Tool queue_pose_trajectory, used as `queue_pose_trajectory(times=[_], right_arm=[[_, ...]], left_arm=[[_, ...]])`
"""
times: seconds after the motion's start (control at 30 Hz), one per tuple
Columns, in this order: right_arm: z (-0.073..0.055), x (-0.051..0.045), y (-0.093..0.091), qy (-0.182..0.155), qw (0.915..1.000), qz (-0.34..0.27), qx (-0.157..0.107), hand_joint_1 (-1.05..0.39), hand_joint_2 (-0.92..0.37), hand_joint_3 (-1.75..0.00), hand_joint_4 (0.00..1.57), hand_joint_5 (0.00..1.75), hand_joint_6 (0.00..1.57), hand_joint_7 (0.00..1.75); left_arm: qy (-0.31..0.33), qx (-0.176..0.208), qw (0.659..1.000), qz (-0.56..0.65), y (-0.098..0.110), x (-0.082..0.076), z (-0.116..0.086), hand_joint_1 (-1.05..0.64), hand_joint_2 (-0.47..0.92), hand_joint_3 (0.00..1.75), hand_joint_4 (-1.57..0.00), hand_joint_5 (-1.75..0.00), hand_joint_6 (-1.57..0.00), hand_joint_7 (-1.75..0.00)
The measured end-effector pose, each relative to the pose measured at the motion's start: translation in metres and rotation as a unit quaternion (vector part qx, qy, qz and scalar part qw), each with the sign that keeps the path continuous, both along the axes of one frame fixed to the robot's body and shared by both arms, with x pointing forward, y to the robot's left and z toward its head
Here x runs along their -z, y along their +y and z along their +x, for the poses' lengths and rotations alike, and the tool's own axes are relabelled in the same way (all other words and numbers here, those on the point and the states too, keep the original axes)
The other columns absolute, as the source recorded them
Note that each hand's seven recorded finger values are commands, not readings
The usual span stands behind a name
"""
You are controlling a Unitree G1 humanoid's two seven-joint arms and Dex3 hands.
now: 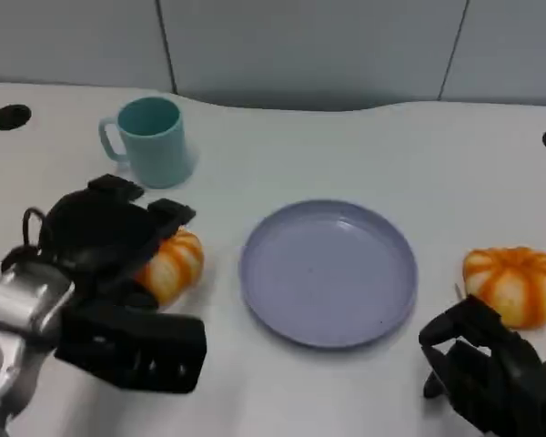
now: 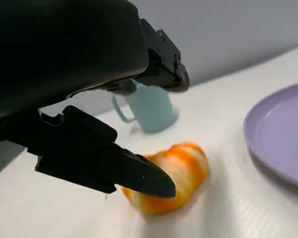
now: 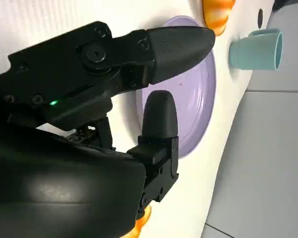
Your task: Grasp the bread from the table and place it into the plate.
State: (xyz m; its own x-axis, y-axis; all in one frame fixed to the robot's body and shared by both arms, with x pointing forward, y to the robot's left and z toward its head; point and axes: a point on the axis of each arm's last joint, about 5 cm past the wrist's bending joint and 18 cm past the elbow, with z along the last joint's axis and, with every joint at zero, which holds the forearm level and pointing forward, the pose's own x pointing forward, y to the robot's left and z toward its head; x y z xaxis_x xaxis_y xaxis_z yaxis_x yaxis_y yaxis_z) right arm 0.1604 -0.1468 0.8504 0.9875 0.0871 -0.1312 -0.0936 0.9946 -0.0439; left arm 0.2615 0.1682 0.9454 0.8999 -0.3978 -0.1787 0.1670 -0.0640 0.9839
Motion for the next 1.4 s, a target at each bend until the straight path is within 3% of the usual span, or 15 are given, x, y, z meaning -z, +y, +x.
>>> queue_pose_trajectory(times=[0.23,0.43,0.6,0.73,0.77,0.83,1.03,1.07,1.1,1.13,1.2,1.4], right_arm=[[-0.001,0.0000,-0.001,0.000,1.0000,-0.002,-0.002,-0.27,-0.92,-0.33,0.57,1.75,0.34,1.75],[-0.002,-0.0006,-0.001,-0.002,1.0000,-0.003,-0.002,-0.27,-0.92,-0.33,0.56,1.75,0.34,1.75],[-0.004,-0.0002,-0.002,-0.001,1.0000,-0.003,-0.002,-0.26,-0.92,-0.33,0.56,1.75,0.34,1.75],[-0.005,-0.0002,-0.002,-0.006,1.0000,-0.003,-0.001,-0.26,-0.92,-0.33,0.57,1.75,0.35,1.75],[-0.005,-0.0003,-0.002,-0.007,1.0000,-0.003,-0.001,-0.27,-0.92,-0.33,0.56,1.75,0.35,1.75],[-0.005,-0.0003,-0.002,-0.007,1.0000,-0.002,-0.001,-0.27,-0.92,-0.33,0.56,1.75,0.35,1.75],[-0.007,0.0000,-0.001,-0.004,1.0000,-0.001,0.000,-0.27,-0.92,-0.33,0.56,1.75,0.35,1.75],[-0.007,-0.0001,-0.001,-0.004,1.0000,-0.001,0.000,-0.27,-0.92,-0.33,0.56,1.75,0.35,1.75],[-0.007,-0.0002,-0.001,-0.005,1.0000,-0.001,0.000,-0.26,-0.92,-0.33,0.56,1.75,0.35,1.75],[-0.007,-0.0002,-0.001,-0.005,1.0000,0.000,0.000,-0.26,-0.92,-0.33,0.56,1.75,0.35,1.75],[-0.007,-0.0002,-0.001,-0.004,1.0000,0.000,0.000,-0.26,-0.92,-0.33,0.56,1.75,0.34,1.75],[-0.007,-0.0002,-0.001,-0.005,1.0000,0.000,0.001,-0.25,-0.92,-0.33,0.55,1.75,0.34,1.75]], left_arm=[[0.107,-0.036,0.993,0.028,-0.006,0.020,0.029,-0.78,0.79,0.00,0.00,0.00,-0.04,-0.01],[0.162,-0.060,0.984,0.047,-0.014,0.040,0.042,-0.71,0.78,0.00,-0.01,0.00,-0.07,-0.01],[0.158,-0.069,0.984,0.052,-0.020,0.052,0.049,-0.64,0.74,0.00,-0.06,-0.03,-0.15,-0.03],[0.138,-0.072,0.987,0.043,-0.023,0.060,0.050,-0.55,0.69,0.00,-0.22,-0.09,-0.29,-0.05],[0.131,-0.074,0.988,0.037,-0.023,0.061,0.050,-0.45,0.72,0.01,-0.34,-0.15,-0.44,-0.11],[0.117,-0.075,0.990,0.026,-0.024,0.065,0.049,-0.40,0.74,0.02,-0.40,-0.19,-0.53,-0.13],[0.104,-0.077,0.992,0.010,-0.026,0.068,0.048,-0.39,0.75,0.01,-0.41,-0.21,-0.56,-0.11],[0.104,-0.077,0.992,0.010,-0.026,0.068,0.048,-0.27,0.85,0.04,-0.61,-1.12,-0.56,-1.04],[0.092,-0.077,0.993,-0.003,-0.025,0.069,0.048,-0.24,0.88,0.06,-0.69,-1.42,-0.55,-1.38],[0.077,-0.076,0.994,-0.023,-0.023,0.071,0.045,-0.22,0.90,0.06,-0.72,-1.58,-0.54,-1.56],[0.049,-0.073,0.994,-0.070,-0.021,0.079,0.039,-0.20,0.92,0.07,-0.73,-1.71,-0.52,-1.71],[0.051,-0.108,0.976,-0.181,-0.014,0.085,0.032,-0.15,0.92,0.13,-0.70,-1.75,-0.47,-1.75]])
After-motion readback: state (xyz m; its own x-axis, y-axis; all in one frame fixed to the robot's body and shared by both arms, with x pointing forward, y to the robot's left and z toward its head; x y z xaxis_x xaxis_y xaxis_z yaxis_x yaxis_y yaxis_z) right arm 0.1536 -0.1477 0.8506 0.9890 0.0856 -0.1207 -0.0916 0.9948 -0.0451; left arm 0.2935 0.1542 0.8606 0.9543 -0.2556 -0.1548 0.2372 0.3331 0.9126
